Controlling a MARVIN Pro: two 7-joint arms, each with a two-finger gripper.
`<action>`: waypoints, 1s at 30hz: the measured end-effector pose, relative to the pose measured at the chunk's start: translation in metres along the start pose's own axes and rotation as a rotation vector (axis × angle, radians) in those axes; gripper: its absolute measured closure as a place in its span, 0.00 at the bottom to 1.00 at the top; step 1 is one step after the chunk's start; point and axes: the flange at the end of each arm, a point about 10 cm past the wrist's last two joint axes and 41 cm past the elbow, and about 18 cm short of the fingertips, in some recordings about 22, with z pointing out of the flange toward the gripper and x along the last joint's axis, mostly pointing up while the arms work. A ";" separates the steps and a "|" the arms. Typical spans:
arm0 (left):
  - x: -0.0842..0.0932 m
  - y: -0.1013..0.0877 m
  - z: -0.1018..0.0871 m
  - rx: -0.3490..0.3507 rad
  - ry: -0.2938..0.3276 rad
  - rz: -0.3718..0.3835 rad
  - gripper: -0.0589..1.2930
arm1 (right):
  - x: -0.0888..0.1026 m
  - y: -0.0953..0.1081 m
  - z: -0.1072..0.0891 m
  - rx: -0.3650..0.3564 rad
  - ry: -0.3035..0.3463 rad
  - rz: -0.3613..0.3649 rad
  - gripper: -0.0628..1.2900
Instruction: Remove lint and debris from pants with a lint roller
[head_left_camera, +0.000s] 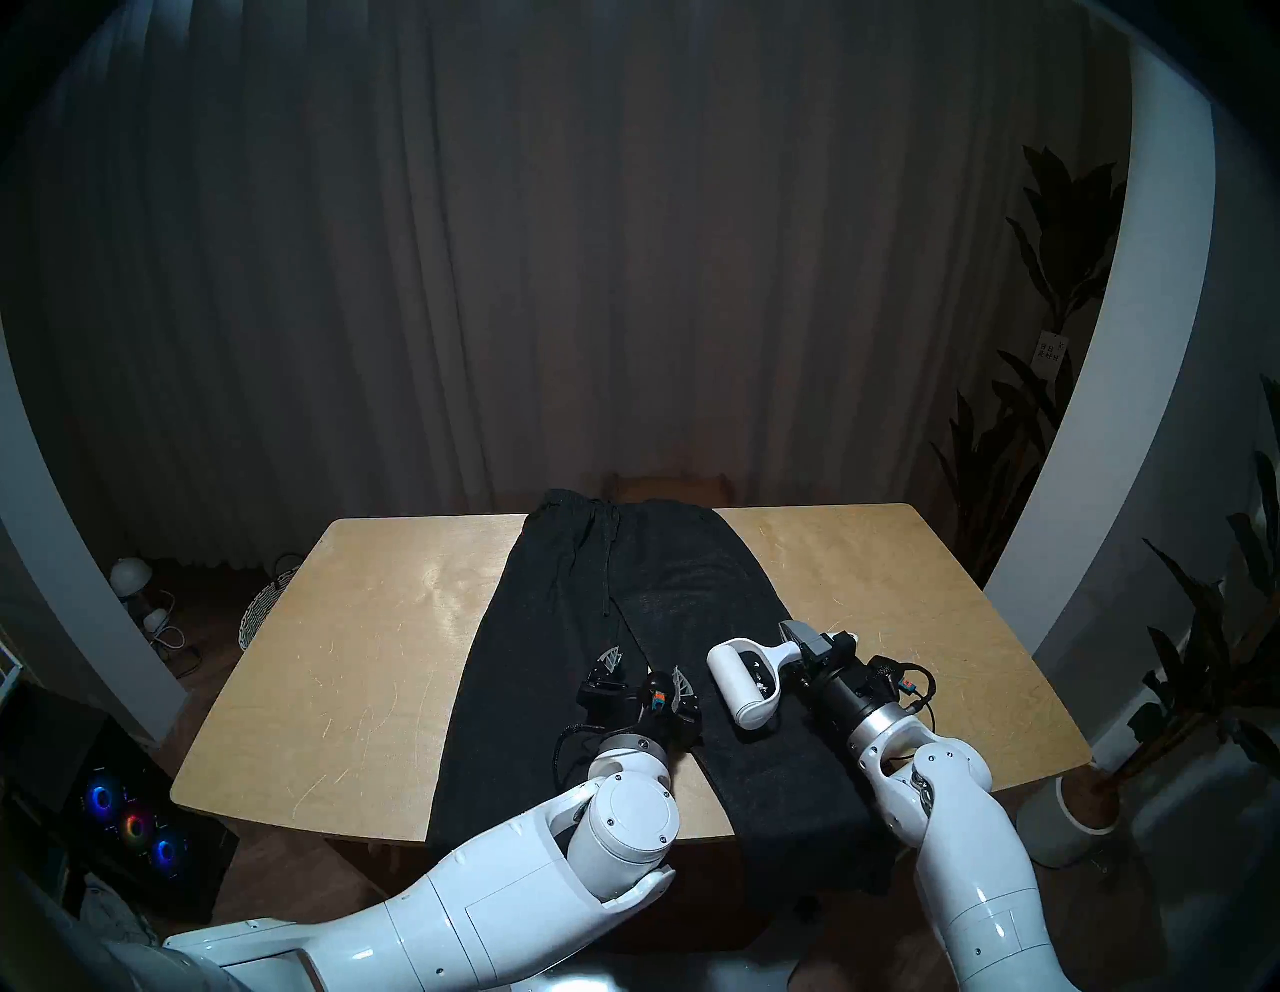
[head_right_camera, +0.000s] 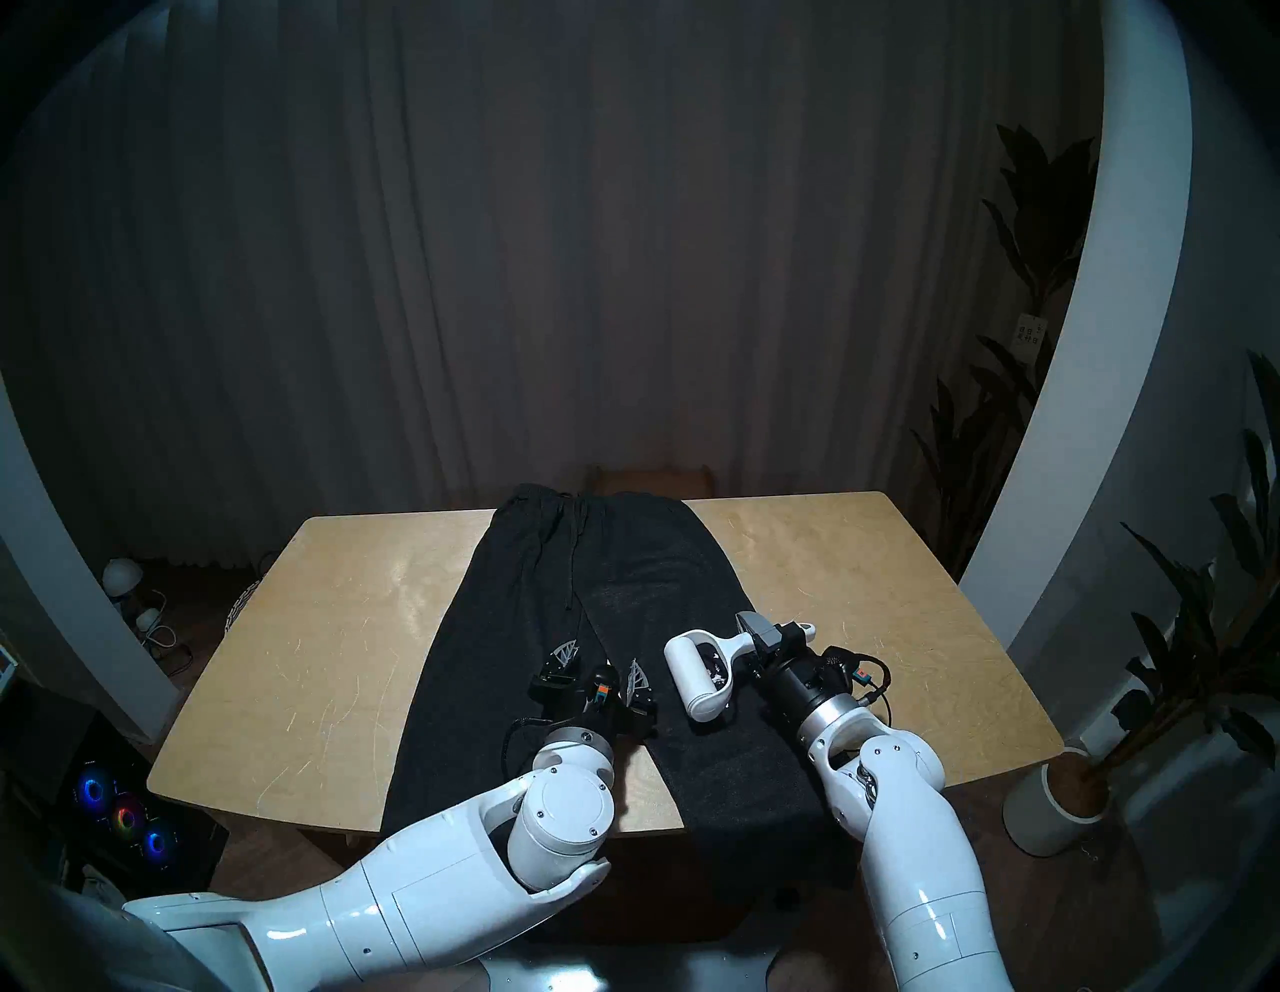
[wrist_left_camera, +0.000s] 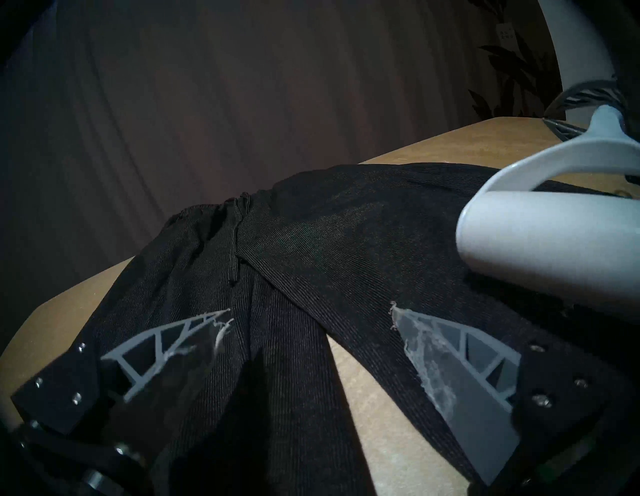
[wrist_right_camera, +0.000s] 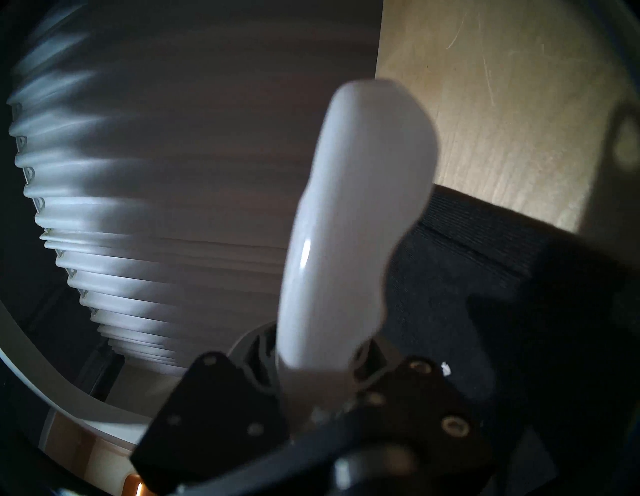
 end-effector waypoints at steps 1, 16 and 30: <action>0.000 -0.001 0.000 -0.001 -0.001 -0.001 0.06 | 0.000 0.000 0.001 0.003 -0.001 -0.001 0.84; -0.003 -0.010 0.002 -0.014 -0.002 -0.017 0.06 | -0.006 -0.026 -0.001 0.063 -0.050 -0.004 0.84; -0.004 -0.012 0.003 -0.014 -0.003 -0.018 0.06 | -0.005 -0.020 -0.019 -0.084 -0.046 0.006 0.84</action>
